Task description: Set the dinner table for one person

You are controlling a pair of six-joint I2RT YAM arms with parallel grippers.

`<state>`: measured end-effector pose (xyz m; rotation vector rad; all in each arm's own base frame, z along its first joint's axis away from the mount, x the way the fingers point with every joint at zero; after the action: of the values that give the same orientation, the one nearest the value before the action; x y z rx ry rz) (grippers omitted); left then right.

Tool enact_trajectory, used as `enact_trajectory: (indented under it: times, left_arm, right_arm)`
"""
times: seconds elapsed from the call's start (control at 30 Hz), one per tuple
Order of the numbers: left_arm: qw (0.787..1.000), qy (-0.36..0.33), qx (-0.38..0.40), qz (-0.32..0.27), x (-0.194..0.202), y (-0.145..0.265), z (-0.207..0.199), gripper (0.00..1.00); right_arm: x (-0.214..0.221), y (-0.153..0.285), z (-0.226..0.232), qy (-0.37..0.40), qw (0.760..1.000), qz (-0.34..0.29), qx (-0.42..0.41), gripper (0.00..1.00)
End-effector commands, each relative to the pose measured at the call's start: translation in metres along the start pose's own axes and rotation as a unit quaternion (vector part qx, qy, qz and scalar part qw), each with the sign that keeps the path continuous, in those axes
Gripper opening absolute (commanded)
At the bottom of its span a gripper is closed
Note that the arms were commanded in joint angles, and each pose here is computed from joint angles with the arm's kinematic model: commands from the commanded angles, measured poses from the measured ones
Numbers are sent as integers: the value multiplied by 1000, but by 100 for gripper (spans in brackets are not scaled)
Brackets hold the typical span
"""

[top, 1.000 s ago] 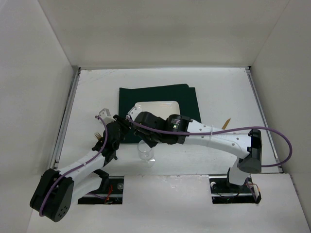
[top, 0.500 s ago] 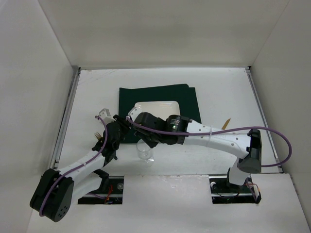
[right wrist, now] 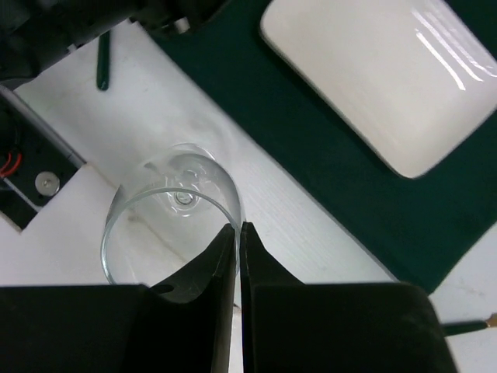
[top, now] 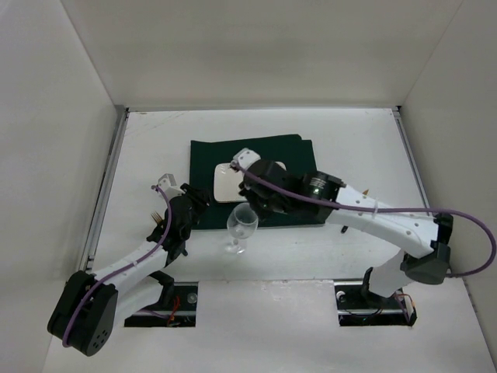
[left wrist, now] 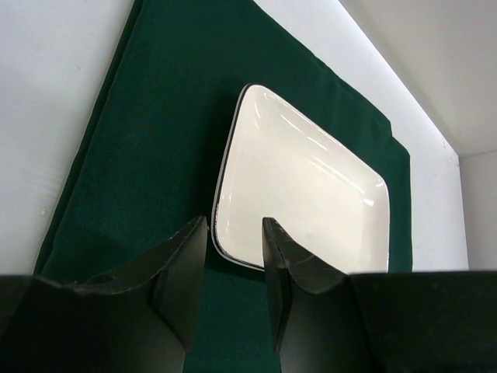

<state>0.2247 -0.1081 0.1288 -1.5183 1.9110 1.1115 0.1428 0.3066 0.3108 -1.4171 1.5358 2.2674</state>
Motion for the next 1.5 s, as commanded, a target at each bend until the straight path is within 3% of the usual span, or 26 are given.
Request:
enact_trajectory:
  times: [0.0, 0.17, 0.37, 0.57, 0.73, 1.07, 1.47]
  left_arm:
    - [1000, 14, 12, -19, -6, 1, -2, 32]
    - [1000, 15, 13, -20, -6, 1, -2, 32]
    - [1000, 15, 15, -16, -4, 0, -3, 32]
    - [1000, 14, 14, -15, -3, 1, -2, 32]
    - [1000, 13, 12, -12, -1, 0, -2, 33]
    - [1000, 16, 12, -3, 4, -4, -1, 33]
    - [1000, 17, 9, 4, 7, -7, -1, 33]
  right_arm:
    - [-22, 20, -27, -53, 996, -75, 20, 9]
    - [-38, 28, -81, -119, 979, -144, 75, 8]
    - [-67, 43, -161, -199, 942, -228, 147, 8]
    - [-84, 35, -249, -242, 911, -227, 247, 8]
    - [-94, 18, -292, -252, 900, -209, 288, 8]
    - [-103, -24, -324, -228, 899, -152, 341, 9]
    - [-96, -42, -324, -221, 910, -122, 328, 9]
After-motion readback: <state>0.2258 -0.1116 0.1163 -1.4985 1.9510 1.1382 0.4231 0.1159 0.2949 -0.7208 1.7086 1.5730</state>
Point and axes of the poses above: each gripper's point midway between its finger pads, its own y axis back along the fingers, its own z axis along the line the jaws close on, x = y × z, the point moved 8 cm from there along y, back along the fingers, and after that the axes turned 7 degrees about -y, right-handed, at the moved point
